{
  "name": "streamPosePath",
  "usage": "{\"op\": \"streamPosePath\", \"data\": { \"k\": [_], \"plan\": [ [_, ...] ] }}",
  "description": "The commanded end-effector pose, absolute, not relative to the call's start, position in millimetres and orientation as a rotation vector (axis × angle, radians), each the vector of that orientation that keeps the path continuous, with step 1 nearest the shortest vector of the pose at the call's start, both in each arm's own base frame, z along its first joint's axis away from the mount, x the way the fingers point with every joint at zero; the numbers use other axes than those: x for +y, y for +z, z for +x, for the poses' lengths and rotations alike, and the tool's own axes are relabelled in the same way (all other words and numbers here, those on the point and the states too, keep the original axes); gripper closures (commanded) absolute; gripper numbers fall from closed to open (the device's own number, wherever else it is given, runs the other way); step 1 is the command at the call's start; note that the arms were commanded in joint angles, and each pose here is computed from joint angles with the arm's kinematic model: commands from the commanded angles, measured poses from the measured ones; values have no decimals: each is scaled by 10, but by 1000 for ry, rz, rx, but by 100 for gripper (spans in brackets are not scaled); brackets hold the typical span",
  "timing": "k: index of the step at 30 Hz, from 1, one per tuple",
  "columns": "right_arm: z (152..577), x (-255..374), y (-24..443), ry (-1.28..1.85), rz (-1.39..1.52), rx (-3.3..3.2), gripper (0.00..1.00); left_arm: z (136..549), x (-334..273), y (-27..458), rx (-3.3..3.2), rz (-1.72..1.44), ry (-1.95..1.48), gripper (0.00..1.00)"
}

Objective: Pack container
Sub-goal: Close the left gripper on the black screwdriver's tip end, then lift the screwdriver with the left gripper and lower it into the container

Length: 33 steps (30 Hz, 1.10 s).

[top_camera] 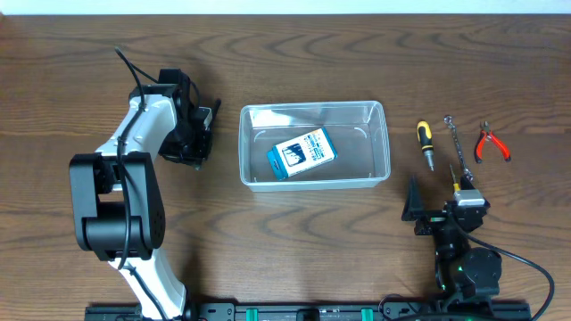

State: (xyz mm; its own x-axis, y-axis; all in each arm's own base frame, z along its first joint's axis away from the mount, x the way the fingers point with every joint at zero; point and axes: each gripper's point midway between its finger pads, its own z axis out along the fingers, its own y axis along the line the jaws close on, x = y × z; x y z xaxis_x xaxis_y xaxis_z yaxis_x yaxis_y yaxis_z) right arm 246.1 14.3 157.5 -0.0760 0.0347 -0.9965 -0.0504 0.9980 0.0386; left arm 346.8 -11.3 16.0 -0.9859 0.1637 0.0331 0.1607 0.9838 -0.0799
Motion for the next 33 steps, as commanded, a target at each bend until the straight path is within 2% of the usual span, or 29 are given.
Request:
{"op": "streamPosePath", "data": {
  "k": [1, 11, 21, 33],
  "plan": [
    [2460, 112, 1571, 52, -10, 1644, 1, 3413, -147, 95, -3062, -251, 151, 94],
    [2461, 111, 1571, 51, -10, 1644, 1, 3606, -144, 310, -3141, -263, 143, 94],
    [2461, 111, 1571, 51, -10, 1644, 1, 3918, -143, 994, -3363, -299, 120, 94],
    [2461, 111, 1571, 51, -10, 1644, 1, 3859, -354, 1823, -3576, -436, 121, 94]
  ]
}}
